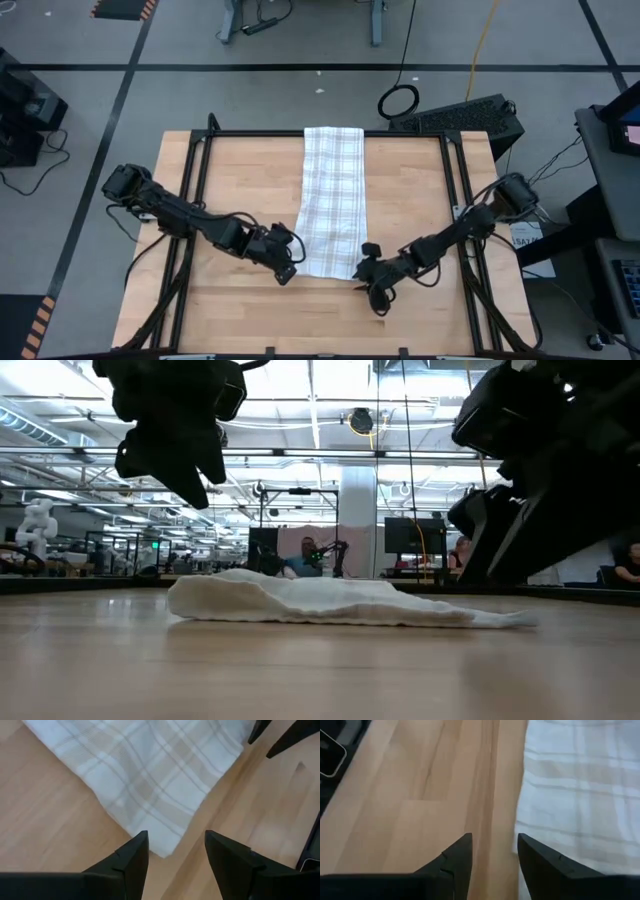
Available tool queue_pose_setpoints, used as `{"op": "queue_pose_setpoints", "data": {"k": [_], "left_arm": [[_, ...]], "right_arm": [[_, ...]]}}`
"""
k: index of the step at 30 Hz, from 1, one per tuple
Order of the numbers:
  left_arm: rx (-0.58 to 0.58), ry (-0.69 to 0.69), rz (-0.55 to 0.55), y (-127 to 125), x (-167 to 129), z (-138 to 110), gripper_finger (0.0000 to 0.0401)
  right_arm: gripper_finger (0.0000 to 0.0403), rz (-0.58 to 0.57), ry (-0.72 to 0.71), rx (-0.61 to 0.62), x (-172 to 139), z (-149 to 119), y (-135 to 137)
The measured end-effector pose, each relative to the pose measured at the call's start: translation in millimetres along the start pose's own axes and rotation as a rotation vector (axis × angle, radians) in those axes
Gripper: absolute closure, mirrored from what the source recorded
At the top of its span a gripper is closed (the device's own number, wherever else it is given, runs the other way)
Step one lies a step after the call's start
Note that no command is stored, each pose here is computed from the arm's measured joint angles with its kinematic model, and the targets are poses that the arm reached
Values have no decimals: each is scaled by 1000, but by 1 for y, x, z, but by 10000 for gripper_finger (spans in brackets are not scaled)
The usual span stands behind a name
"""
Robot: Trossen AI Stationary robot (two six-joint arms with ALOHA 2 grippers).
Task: Roll towel into tight, uniform cylinder
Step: Roll the white towel
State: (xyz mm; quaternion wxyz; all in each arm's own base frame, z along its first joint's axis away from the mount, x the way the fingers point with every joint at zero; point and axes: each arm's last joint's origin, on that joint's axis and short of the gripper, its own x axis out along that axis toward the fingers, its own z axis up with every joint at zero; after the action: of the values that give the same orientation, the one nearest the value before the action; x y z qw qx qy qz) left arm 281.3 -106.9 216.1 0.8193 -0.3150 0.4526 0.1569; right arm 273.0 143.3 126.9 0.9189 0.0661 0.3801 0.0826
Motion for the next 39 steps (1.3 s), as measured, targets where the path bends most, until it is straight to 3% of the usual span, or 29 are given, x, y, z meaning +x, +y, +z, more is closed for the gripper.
{"op": "queue_pose_setpoints", "data": {"k": [27, 32, 39], "left_arm": [[2, -39, 25, 1, 0, 1, 203], [2, -58, 35, 1, 0, 2, 203], [2, -73, 44, 1, 0, 2, 203]], "right_arm": [[292, -91, 1, -19, 13, -6, -9], [321, -79, 1, -12, 14, -4, -12], [394, -52, 23, 5, 14, -3, -17]]}}
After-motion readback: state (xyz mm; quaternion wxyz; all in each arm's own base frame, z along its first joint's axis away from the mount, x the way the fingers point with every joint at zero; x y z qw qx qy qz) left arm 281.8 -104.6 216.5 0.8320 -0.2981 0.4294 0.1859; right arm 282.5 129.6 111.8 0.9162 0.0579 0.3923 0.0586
